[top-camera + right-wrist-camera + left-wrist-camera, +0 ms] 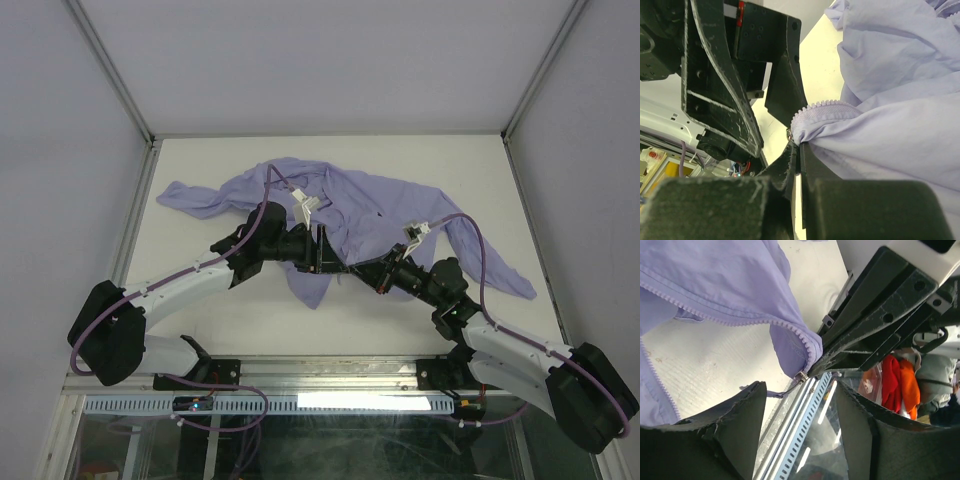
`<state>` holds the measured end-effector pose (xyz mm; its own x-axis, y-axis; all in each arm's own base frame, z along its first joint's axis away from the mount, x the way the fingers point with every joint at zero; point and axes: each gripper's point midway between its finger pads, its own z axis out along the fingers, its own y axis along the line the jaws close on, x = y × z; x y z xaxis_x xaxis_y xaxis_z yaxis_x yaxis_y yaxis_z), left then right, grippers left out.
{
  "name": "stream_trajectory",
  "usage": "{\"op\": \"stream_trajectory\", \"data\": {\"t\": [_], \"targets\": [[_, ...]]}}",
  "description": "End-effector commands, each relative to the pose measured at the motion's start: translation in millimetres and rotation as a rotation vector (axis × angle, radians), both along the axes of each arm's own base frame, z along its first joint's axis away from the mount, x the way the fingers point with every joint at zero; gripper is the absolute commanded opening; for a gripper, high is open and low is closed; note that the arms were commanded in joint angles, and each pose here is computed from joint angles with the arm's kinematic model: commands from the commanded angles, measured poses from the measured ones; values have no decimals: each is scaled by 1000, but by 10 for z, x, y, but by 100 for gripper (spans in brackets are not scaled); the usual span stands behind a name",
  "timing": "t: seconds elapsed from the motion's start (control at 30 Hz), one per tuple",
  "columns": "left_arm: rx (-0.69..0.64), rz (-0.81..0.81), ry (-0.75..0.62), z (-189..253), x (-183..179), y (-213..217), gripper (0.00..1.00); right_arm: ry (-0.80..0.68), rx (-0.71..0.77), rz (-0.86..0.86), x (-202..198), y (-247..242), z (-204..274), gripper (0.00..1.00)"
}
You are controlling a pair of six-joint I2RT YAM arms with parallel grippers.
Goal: Zip up the jacket
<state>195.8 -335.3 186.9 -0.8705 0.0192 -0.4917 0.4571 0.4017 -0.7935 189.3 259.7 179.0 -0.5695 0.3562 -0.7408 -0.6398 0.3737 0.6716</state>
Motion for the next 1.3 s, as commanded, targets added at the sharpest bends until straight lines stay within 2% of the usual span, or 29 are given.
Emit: {"op": "stream_trajectory", "data": {"t": [0.0,0.13,0.33,0.47,0.6,0.67,0.9,1.13,1.27], "targets": [[-94,-114,-127,195,-157,-93,55,-103,77,-27,85,4,362,0],[-90,-130,-110,124,-197,-142,44,-100,79,-25,92,14,365,0],[-83,-133,-103,63,-218,-152,32,-100,80,-20,96,28,368,0],[-72,-116,-97,17,-190,-151,31,-98,78,-12,94,41,364,0],[-45,-64,-90,-57,-117,-135,40,-97,81,-6,89,49,366,0],[-31,-35,-88,-99,-78,-118,41,-98,84,-5,86,50,373,0],[-17,11,-92,-157,-4,-101,41,-97,97,-1,66,45,389,0],[-97,-54,-133,-11,-85,-176,39,-94,113,-3,69,44,406,0],[-107,-67,-139,-2,-106,-195,33,-96,120,-1,76,55,426,0]]}}
